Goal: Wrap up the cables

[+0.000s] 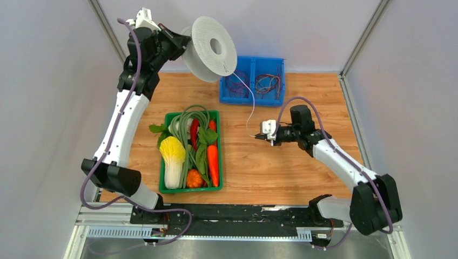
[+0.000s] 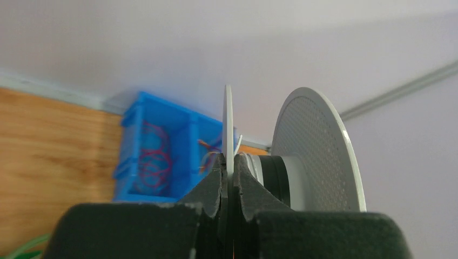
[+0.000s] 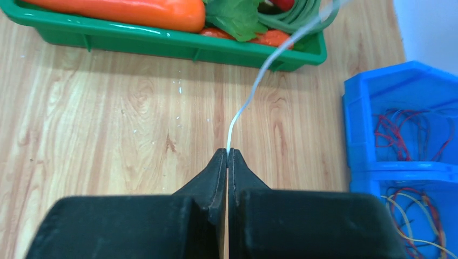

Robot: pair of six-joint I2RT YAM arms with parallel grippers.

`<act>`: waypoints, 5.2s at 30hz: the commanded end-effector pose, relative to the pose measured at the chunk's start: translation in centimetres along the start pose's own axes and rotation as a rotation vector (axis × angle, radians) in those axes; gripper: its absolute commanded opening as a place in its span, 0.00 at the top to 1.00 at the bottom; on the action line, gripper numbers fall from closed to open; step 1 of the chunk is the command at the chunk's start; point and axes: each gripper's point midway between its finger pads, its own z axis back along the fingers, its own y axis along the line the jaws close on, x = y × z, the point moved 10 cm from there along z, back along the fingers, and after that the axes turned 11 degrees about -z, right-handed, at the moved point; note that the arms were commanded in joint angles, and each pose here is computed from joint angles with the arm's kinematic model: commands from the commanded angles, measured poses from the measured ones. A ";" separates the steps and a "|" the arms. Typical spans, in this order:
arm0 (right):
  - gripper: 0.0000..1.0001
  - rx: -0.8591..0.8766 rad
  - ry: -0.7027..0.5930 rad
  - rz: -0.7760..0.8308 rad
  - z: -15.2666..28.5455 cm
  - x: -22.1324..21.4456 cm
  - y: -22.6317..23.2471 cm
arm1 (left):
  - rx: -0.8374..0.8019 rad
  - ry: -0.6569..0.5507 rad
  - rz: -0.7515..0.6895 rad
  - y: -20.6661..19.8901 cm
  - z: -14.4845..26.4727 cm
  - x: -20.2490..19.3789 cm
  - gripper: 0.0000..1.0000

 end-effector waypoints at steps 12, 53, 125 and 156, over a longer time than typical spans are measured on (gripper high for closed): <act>1.00 0.061 -0.180 0.338 4.5 12.1 2.7 | 0.397 0.133 -0.164 2.2 -5.0 -4.2 1.00; 1.00 0.253 -0.617 0.710 0.1 28.4 4.3 | 0.335 0.357 -0.061 2.1 -7.9 -13.2 1.00; 1.00 -0.342 -0.454 0.819 5.2 28.8 -16.2 | -0.292 0.492 -0.549 -0.8 3.6 -21.3 1.00; 1.00 -0.582 -0.128 0.659 10.9 16.7 -24.1 | -0.651 0.432 -0.534 -0.6 9.6 -17.0 1.00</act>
